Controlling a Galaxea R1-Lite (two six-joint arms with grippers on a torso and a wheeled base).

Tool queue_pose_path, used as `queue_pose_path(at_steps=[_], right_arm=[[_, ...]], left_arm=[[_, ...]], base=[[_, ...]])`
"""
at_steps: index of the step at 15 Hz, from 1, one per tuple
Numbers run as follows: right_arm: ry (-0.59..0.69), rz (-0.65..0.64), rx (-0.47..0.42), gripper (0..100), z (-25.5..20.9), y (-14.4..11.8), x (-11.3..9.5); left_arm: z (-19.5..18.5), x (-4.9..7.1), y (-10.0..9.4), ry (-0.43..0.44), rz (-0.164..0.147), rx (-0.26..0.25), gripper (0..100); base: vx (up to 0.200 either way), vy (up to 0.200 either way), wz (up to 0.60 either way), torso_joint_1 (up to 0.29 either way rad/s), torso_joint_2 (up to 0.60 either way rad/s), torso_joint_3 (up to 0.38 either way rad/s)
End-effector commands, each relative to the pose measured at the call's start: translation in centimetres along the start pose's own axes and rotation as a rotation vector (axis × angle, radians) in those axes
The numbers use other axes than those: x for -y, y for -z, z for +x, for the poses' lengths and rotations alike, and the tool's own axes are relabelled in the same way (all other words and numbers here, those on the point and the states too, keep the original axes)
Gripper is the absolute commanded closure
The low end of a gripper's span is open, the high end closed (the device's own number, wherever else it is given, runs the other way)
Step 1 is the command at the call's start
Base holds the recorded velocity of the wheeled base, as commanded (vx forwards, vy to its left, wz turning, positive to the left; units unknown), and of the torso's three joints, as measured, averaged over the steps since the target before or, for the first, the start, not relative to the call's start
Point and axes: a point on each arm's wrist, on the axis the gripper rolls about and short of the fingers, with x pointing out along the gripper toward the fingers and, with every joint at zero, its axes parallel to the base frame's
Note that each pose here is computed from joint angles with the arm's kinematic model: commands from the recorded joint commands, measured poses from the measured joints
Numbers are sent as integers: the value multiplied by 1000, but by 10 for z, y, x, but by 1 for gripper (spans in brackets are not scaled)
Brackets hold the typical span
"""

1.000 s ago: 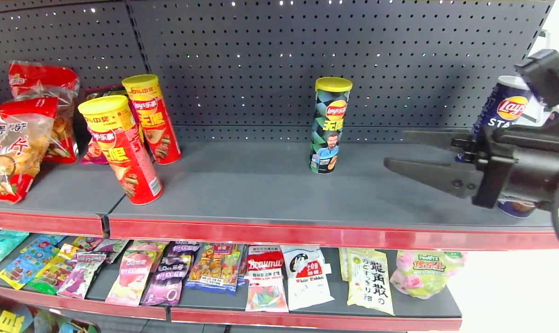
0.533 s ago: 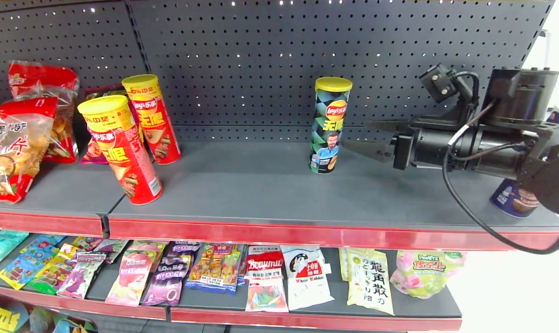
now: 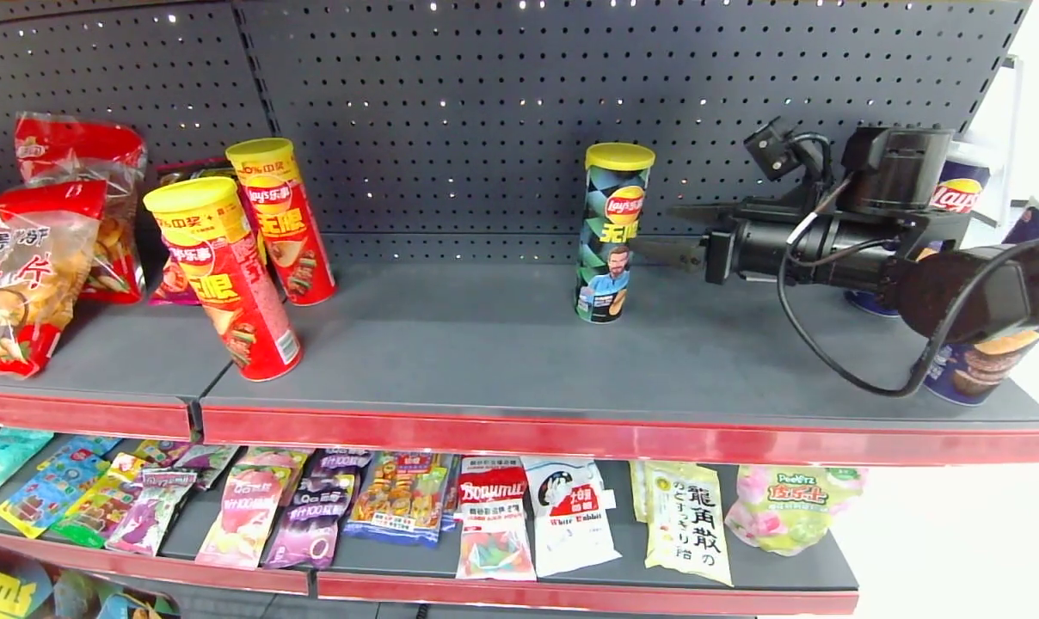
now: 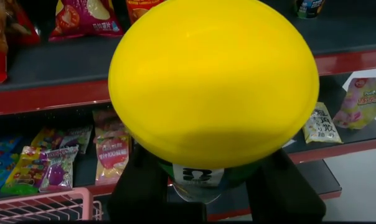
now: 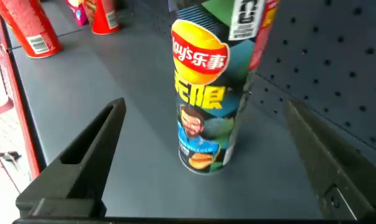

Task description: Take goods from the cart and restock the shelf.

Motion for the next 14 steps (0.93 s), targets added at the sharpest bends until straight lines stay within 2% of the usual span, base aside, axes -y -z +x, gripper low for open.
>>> queue_pose_path(at_steps=[1, 14], right_arm=[[-5, -4, 4, 0, 16, 4, 8], [-40, -36, 53, 0, 62, 5, 17]], left_arm=[[0, 0, 0, -6, 0, 0, 100], [0, 0, 1, -11, -1, -4, 100]], base=[[0, 0, 0, 0, 0, 0], [0, 0, 0, 0, 0, 0]])
